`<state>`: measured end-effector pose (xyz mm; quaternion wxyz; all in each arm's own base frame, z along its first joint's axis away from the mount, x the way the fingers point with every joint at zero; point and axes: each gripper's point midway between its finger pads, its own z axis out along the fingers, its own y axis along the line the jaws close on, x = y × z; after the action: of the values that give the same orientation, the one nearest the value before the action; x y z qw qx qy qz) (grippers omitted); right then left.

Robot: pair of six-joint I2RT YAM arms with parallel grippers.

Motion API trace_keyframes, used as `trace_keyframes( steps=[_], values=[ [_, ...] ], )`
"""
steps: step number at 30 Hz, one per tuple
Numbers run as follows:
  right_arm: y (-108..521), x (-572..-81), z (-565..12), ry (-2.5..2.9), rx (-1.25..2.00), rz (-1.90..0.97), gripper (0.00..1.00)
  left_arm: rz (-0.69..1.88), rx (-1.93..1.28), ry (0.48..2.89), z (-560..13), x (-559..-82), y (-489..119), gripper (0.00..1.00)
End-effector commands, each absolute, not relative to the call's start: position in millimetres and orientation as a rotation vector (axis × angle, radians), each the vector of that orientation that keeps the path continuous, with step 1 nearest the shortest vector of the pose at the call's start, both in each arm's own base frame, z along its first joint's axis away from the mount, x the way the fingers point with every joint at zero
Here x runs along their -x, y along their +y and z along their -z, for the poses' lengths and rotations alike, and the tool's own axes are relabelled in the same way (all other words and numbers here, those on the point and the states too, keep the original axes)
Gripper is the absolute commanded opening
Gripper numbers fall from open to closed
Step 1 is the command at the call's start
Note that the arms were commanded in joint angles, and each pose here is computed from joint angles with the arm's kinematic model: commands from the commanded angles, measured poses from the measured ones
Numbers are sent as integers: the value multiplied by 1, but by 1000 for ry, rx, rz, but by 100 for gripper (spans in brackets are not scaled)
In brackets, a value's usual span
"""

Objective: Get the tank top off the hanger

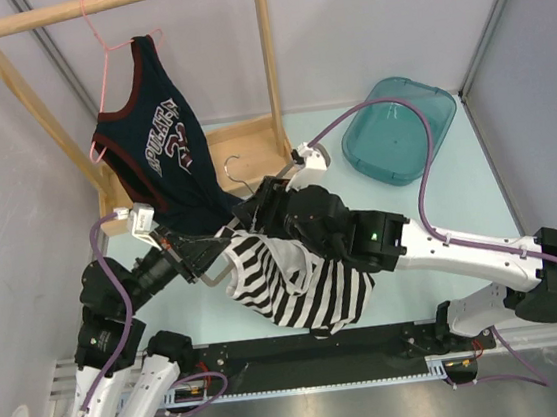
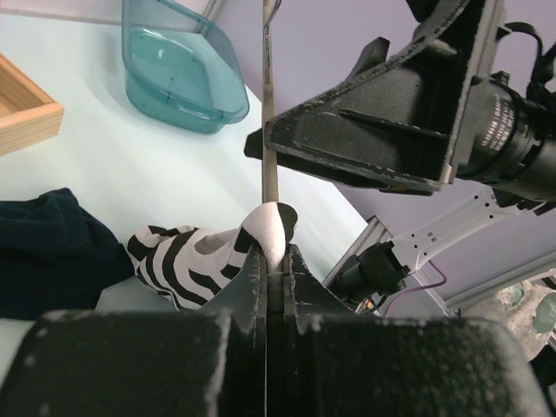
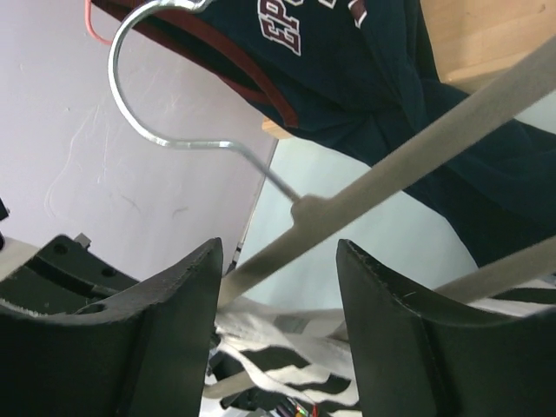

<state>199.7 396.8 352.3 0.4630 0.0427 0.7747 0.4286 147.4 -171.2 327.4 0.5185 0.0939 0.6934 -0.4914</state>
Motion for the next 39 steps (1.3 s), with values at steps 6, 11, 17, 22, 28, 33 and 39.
trace_keyframes(
  steps=[6,11,17,22,28,33,39],
  values=[
    [398,-232,-381,1800,-192,-1118,46,1252,-326,1547,-366,-135,-180,0],
    [393,-236,-377,1798,-190,-1093,31,1264,-332,1566,-360,-136,-182,0],
    [373,-247,-370,1772,-201,-1069,16,1280,-327,1609,-348,-139,-185,0],
    [368,-253,-375,1738,-216,-1114,4,1283,-322,1625,-345,-142,-186,0],
    [370,-254,-381,1703,-234,-1155,0,1289,-320,1629,-346,-143,-187,0],
    [361,-264,-388,1651,-261,-1160,0,1289,-327,1638,-341,-142,-187,13],
    [336,-277,-398,1531,-35,-994,0,1199,-305,1694,-332,-144,-179,66]
  ],
)
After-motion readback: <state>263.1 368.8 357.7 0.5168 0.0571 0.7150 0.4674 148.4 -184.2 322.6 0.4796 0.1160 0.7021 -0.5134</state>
